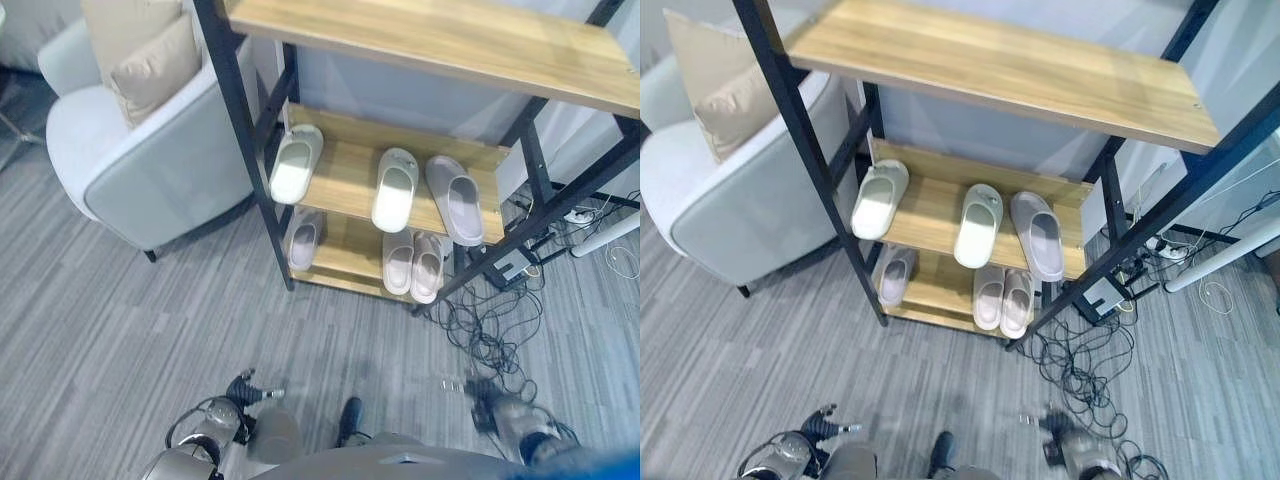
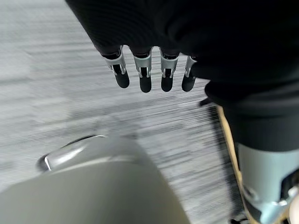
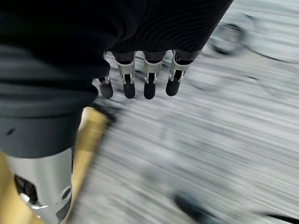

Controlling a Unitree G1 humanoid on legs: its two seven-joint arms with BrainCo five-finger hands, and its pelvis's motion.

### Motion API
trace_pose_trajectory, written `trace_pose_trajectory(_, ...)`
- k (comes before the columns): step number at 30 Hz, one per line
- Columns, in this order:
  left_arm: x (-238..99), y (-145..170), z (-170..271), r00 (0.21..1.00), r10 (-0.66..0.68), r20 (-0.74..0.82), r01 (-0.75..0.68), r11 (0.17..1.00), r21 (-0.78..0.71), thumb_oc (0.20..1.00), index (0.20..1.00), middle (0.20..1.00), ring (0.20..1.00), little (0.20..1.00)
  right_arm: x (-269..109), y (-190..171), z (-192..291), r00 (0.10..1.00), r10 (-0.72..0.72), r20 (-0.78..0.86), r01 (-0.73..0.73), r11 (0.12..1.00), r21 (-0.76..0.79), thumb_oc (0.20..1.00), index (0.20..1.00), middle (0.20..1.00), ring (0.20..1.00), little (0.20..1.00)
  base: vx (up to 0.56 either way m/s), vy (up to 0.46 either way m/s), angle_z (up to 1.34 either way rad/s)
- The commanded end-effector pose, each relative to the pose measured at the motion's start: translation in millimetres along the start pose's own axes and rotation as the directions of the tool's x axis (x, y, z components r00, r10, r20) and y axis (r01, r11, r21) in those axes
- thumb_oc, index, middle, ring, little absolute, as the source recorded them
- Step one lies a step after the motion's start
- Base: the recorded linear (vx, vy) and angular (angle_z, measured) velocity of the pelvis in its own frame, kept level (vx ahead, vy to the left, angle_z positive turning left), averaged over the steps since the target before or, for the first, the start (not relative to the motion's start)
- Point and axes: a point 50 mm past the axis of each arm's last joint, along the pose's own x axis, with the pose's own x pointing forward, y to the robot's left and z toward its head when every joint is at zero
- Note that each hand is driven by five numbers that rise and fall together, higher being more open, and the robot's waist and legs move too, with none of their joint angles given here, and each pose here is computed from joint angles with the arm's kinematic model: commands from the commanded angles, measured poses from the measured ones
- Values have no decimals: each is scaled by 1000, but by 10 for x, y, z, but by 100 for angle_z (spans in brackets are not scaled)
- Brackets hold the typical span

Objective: Arrange the slippers neatly on the shoe rack.

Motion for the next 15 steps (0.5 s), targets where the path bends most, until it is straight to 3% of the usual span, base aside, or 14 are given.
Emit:
trace_pose_trajectory(1, -18, -81, -91, 999, -5, -41, 6, 1000, 25, 1000, 1000, 1000, 1000, 1000, -106, -51, -404, 997, -33, -75, 31, 999, -20, 1000, 1000, 1000, 1000, 1000, 151, 176, 28)
trace_pose_trajectory(8, -129, -50, -504, 983, 7, -183, -7, 1000, 1, 1000, 1000, 1000, 1000, 1000, -110, 213, -398, 997, 46, -57, -49, 997, -60, 1000, 1000, 1000, 1000, 1000, 168, 229, -27)
trace_pose_trajectory(15, -126, -105, -471, 987, 7, -159, -4, 1000, 14, 1000, 1000, 1000, 1000, 1000, -99, 306, -314, 997, 74, -21, -75, 995, -62, 1000, 1000, 1000, 1000, 1000, 17, 113, 7)
